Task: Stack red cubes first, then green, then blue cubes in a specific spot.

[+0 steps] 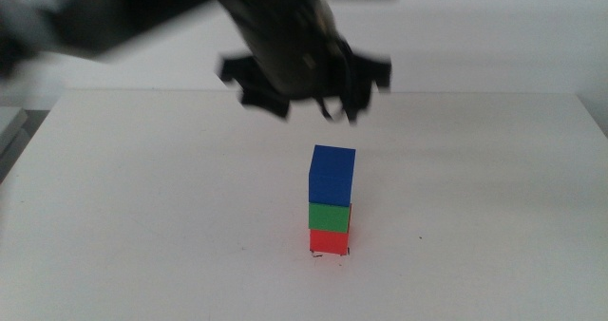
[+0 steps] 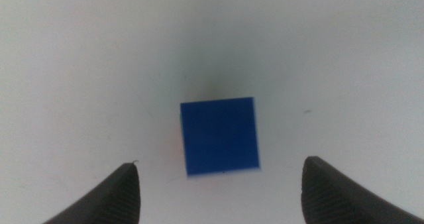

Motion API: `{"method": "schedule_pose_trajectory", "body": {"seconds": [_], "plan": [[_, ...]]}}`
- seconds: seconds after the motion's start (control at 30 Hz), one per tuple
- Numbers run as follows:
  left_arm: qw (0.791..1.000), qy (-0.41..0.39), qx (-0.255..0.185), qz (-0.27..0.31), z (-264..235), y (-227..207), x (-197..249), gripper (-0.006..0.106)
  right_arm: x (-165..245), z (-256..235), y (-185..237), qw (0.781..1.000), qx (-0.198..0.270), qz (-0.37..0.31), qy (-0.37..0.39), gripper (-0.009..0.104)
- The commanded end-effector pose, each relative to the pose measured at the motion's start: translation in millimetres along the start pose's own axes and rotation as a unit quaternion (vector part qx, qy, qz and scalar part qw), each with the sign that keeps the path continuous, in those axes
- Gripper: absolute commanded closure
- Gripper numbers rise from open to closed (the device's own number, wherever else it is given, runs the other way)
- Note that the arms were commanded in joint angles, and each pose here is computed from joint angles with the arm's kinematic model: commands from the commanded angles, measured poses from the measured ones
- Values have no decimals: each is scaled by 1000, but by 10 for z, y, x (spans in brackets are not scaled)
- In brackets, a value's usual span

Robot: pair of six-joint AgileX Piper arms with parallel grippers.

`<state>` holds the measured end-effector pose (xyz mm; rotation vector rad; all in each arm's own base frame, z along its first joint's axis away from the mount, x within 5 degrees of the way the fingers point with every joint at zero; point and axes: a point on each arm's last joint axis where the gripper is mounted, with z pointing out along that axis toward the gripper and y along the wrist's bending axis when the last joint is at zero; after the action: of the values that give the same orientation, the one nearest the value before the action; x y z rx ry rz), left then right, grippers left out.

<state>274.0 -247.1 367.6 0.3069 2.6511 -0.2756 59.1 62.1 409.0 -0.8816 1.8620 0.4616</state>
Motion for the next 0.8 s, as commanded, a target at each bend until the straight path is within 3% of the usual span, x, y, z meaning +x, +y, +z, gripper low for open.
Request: {"method": "schedule_pose_trajectory", "body": {"seconds": [0.0,0.07,0.13,0.23,0.37,0.5,0.6,0.77], "plan": [[999,-41,19,4,-477,92,34,21,15,6,-2,1000,2,-4,-1,3],[996,-78,22,38,-767,174,70,21,15,6,-2,1000,2,-4,-1,3],[987,-120,1,111,-1060,308,140,20,15,6,-2,1000,2,-4,-1,3],[973,-168,-34,156,-1421,523,299,9,15,6,-2,1000,2,-4,-1,3],[964,-210,-60,150,-1745,789,530,7,15,6,-2,1000,2,-4,-1,3],[973,-211,-63,74,-1900,1236,929,7,15,6,-2,1000,2,-4,-1,3],[973,-201,-99,50,-1901,1552,1326,7,15,6,4,1000,-1,-2,-2,3],[949,-279,-144,1,-1872,1761,1779,7,15,6,7,1000,-3,-1,-2,3]]}}
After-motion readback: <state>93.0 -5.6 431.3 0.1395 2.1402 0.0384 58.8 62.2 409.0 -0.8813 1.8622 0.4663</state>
